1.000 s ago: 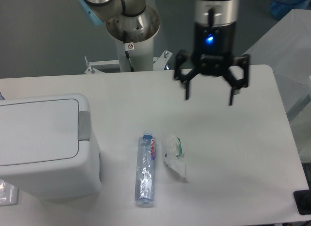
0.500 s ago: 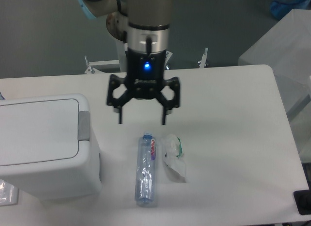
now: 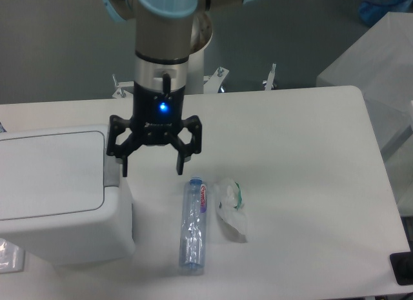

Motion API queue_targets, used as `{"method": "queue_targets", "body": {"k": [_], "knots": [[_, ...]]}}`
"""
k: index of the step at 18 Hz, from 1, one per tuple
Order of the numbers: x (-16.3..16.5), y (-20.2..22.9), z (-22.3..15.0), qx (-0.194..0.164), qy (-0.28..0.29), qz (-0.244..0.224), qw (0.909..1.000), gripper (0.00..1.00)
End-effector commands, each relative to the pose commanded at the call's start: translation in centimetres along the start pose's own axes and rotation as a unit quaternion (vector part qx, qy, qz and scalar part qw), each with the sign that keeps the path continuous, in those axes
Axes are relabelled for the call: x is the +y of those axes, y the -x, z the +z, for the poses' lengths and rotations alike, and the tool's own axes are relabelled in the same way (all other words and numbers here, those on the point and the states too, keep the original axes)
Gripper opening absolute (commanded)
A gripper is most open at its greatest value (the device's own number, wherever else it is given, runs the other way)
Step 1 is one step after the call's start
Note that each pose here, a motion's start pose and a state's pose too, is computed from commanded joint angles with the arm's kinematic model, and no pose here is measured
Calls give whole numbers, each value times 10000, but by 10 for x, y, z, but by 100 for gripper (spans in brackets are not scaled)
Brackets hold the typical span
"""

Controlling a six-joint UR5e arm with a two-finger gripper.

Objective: Open the trash can

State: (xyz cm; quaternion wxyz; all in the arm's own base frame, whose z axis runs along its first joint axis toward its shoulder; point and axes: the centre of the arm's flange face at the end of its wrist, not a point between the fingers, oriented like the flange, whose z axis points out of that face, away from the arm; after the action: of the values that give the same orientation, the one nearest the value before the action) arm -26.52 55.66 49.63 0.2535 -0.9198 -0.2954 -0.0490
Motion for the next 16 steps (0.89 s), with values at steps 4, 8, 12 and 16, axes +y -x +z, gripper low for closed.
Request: {"method": "queue_targets", "body": {"k": [4, 8, 12, 16], "knots": [[0, 0, 2, 4, 17, -89, 10000, 100], [1, 1, 5, -4, 46, -106, 9999, 100], [3, 1, 7, -3, 68, -112, 9999, 100], [5, 2, 10, -11, 98, -120, 9999, 100]]}}
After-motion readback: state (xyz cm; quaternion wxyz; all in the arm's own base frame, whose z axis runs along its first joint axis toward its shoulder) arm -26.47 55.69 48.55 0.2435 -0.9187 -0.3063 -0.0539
